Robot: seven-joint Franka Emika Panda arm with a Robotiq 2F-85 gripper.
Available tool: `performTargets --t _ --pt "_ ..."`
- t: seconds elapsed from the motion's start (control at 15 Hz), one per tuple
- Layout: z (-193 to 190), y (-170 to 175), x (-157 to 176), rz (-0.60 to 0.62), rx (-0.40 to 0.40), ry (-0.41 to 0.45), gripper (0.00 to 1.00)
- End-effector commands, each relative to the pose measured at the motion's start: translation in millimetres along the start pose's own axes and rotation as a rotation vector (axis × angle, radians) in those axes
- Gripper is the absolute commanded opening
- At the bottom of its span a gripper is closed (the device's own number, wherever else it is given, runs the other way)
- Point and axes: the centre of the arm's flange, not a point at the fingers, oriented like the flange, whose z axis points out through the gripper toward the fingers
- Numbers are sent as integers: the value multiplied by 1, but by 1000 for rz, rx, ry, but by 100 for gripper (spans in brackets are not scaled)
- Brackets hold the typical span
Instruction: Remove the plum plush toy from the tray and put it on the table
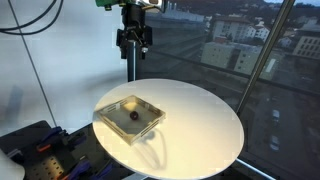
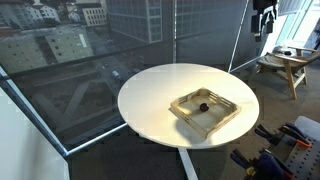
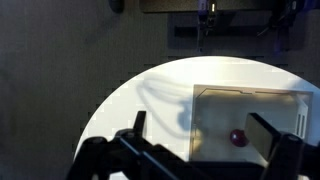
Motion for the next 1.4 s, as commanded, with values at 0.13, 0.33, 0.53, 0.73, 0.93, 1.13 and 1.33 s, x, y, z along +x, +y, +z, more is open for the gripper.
performTargets --t 0.13,0.33,0.53,0.73,0.93,1.13,1.33 --pt "-7 4 13 19 14 31 100" --pt "-12 6 21 24 34 70 100" --pt "-18 5 30 26 61 121 100" --pt "-25 2 40 24 96 165 100" --pt "-33 -5 50 14 137 204 100" --pt "-41 -14 60 -1 176 242 100" --pt "-45 -22 70 -13 210 277 100"
